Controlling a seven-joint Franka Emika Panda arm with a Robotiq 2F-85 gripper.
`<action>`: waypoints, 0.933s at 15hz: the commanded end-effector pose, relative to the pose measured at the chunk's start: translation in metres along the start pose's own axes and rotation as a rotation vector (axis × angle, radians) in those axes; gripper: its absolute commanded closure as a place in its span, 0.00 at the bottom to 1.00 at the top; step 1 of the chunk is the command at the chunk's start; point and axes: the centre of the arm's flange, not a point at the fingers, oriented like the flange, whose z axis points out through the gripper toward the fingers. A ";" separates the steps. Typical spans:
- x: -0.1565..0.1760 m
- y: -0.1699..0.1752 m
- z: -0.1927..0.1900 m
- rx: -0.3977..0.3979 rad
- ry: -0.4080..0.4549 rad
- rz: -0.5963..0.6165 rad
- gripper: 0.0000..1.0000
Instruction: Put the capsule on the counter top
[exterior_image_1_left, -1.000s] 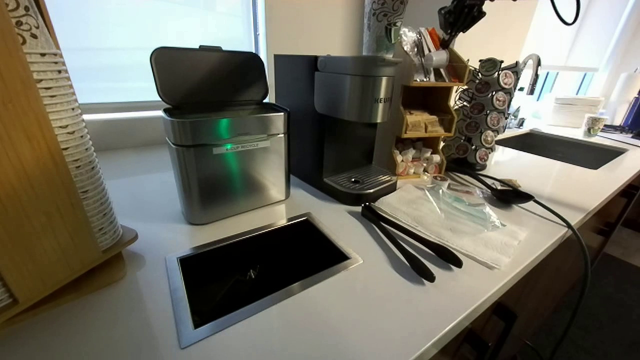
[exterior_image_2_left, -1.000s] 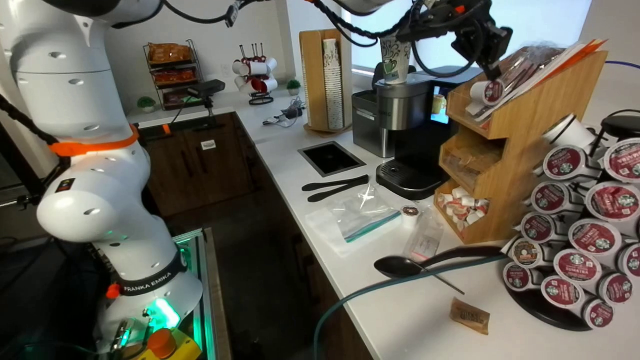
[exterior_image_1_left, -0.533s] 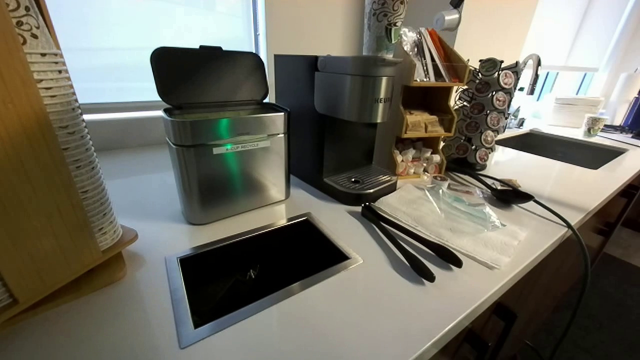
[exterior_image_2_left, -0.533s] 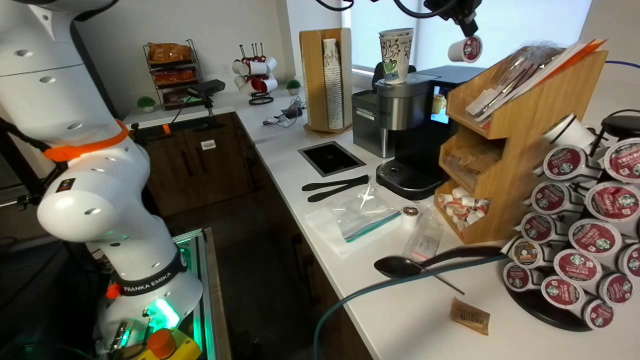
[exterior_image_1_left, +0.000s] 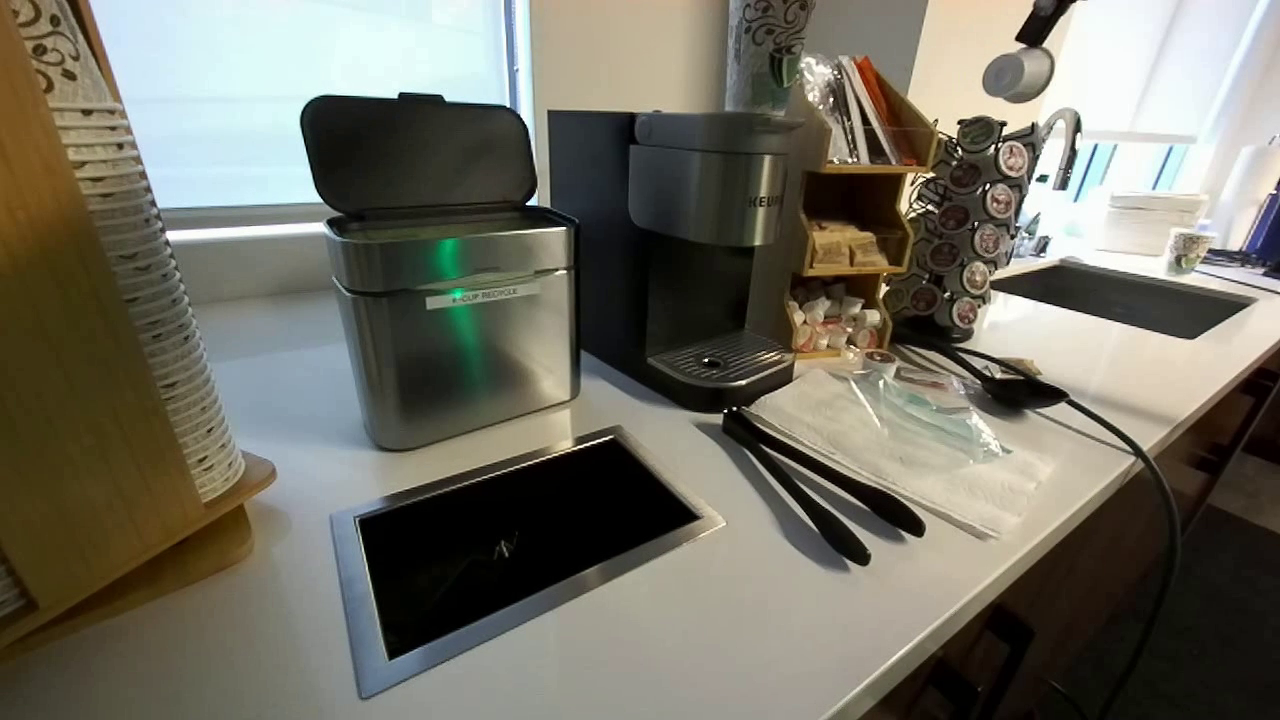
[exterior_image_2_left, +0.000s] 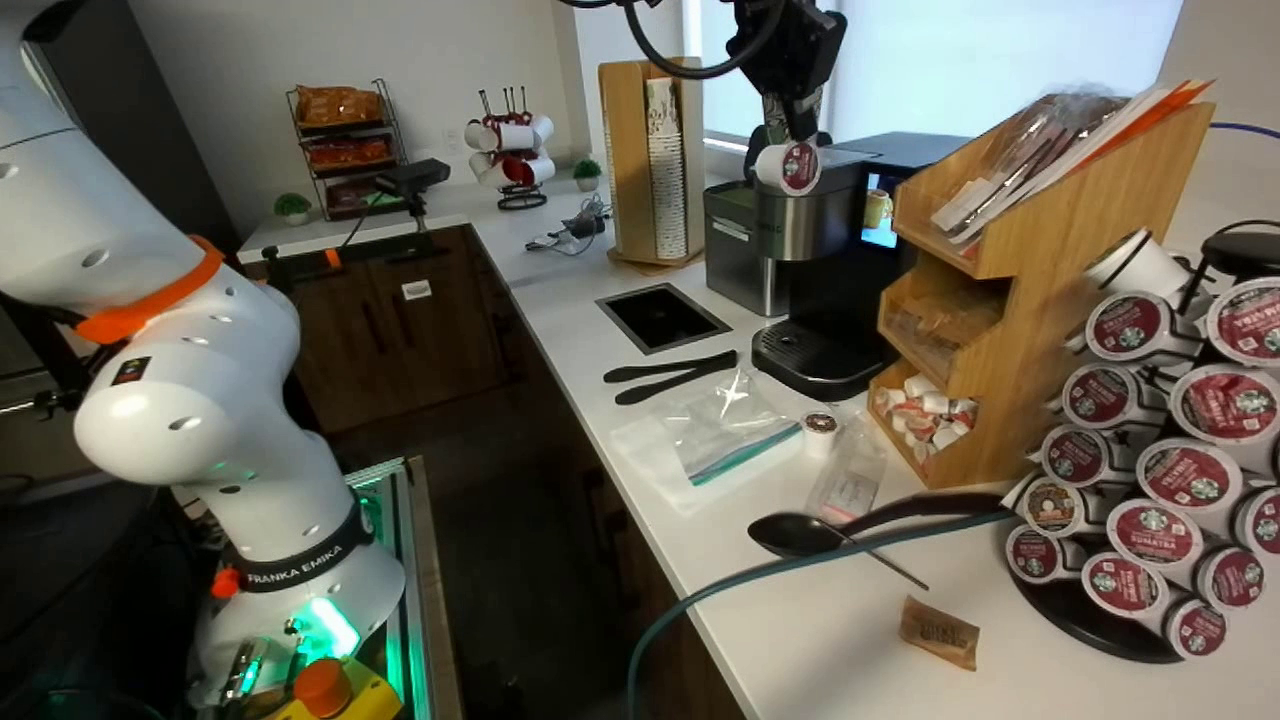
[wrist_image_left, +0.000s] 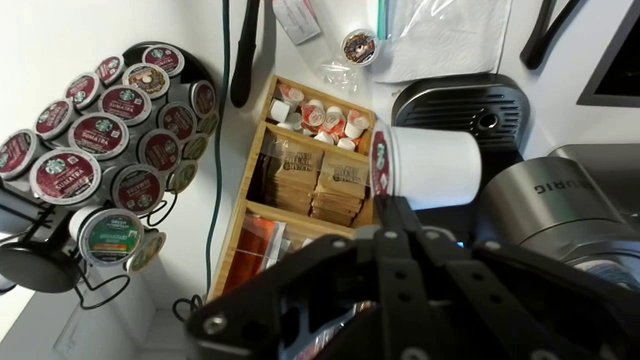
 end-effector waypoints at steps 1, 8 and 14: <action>-0.004 0.001 -0.001 0.005 0.001 0.001 0.99; -0.056 -0.036 0.027 0.039 -0.331 -0.130 1.00; -0.058 -0.031 0.041 -0.077 -0.407 -0.121 0.99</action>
